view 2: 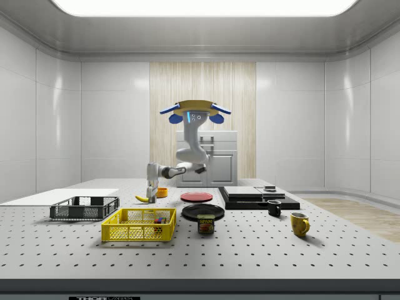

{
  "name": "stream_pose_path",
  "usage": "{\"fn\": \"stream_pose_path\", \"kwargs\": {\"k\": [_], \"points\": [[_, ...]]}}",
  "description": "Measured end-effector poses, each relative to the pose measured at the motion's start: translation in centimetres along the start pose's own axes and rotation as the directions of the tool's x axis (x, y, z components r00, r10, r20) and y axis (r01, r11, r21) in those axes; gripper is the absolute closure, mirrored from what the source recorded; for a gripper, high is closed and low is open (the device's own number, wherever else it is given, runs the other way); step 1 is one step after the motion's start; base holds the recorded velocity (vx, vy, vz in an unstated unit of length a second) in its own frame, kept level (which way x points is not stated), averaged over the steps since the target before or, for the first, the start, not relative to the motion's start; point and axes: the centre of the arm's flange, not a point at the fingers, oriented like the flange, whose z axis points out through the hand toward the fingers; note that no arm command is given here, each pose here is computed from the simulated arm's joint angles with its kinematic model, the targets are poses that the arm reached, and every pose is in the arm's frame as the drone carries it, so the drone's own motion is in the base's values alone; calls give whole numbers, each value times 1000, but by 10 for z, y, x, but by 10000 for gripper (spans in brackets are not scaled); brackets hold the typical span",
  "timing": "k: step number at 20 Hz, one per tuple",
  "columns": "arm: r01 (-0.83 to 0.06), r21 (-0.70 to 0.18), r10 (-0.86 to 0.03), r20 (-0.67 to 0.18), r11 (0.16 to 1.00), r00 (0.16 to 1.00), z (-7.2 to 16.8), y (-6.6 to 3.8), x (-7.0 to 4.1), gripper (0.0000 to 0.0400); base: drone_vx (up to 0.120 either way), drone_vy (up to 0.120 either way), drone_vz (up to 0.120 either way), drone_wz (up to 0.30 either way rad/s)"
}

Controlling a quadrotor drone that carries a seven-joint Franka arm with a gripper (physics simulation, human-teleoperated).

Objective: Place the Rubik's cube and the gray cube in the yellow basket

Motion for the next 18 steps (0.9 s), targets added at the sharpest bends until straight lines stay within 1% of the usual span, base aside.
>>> {"fn": "stream_pose_path", "kwargs": {"k": [5, 12, 14, 18], "points": [[0, 0, 0, 0, 1000, 1000, -10, 0, 0, 150, 0, 0, 120, 0], [0, 0, 0, 0, 1000, 1000, -15, 0, 0, 150, 0, 0, 120, 0], [0, 0, 0, 0, 1000, 1000, -15, 0, 0, 150, 0, 0, 40, 0], [0, 0, 0, 0, 1000, 1000, -15, 0, 0, 150, 0, 120, 0, 0]]}}
